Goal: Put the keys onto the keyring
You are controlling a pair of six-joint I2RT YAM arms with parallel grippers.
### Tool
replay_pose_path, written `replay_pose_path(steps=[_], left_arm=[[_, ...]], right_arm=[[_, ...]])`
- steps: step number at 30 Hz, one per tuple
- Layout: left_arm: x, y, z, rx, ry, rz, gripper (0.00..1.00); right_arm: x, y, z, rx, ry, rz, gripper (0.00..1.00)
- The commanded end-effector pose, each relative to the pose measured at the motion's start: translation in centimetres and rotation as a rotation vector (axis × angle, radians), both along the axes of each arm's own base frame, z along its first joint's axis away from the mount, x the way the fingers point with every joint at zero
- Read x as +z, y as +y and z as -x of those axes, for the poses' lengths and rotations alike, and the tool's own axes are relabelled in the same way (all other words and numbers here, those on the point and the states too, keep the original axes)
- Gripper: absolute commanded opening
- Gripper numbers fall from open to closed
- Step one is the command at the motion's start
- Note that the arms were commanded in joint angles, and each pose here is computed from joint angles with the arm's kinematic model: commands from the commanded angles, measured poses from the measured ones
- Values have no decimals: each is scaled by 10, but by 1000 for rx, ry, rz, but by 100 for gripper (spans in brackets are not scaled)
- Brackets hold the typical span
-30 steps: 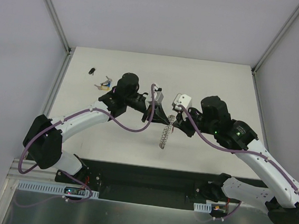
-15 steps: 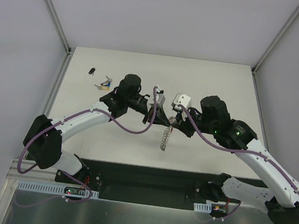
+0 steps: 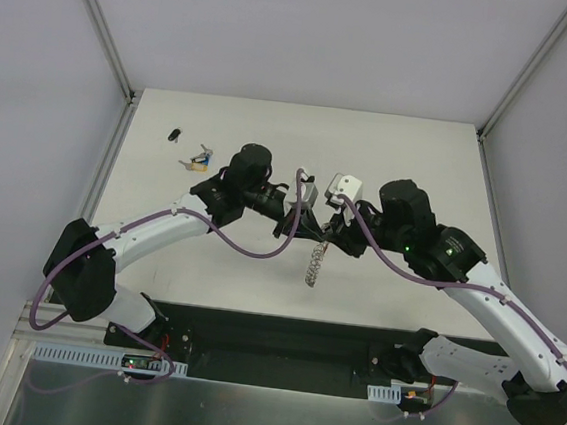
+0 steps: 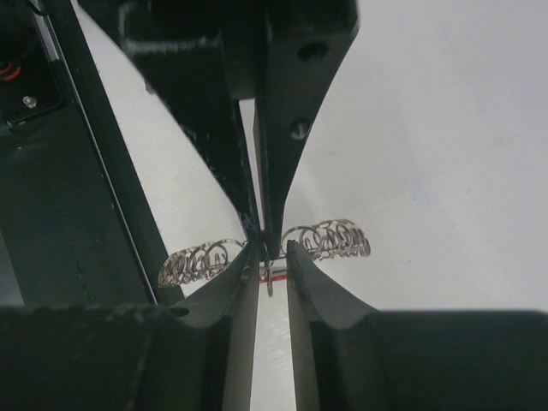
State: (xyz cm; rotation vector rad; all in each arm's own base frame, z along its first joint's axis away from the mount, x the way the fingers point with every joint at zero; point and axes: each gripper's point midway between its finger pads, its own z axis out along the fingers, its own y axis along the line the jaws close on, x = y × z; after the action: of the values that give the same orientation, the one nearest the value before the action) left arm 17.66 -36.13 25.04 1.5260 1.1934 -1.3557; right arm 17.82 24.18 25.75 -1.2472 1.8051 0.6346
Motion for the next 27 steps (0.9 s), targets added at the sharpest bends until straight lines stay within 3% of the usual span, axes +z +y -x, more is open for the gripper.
replay_pose_path(steps=[1,4,6,17,27], left_arm=[[24,-1,2,25,-106,49,0],[25,3,-4,68,-97,59,0],[30,6,-5,82,-81,113,0],[40,19,-4,118,-68,177,0],[52,19,-2,113,-46,208,0]], right_arm=[[48,11,-11,-7,-97,-122,30],[49,2,-11,-29,-85,-131,41],[47,-5,-12,-44,-64,-134,43],[35,-7,0,35,51,-217,42],[42,1,-6,95,32,-227,34]])
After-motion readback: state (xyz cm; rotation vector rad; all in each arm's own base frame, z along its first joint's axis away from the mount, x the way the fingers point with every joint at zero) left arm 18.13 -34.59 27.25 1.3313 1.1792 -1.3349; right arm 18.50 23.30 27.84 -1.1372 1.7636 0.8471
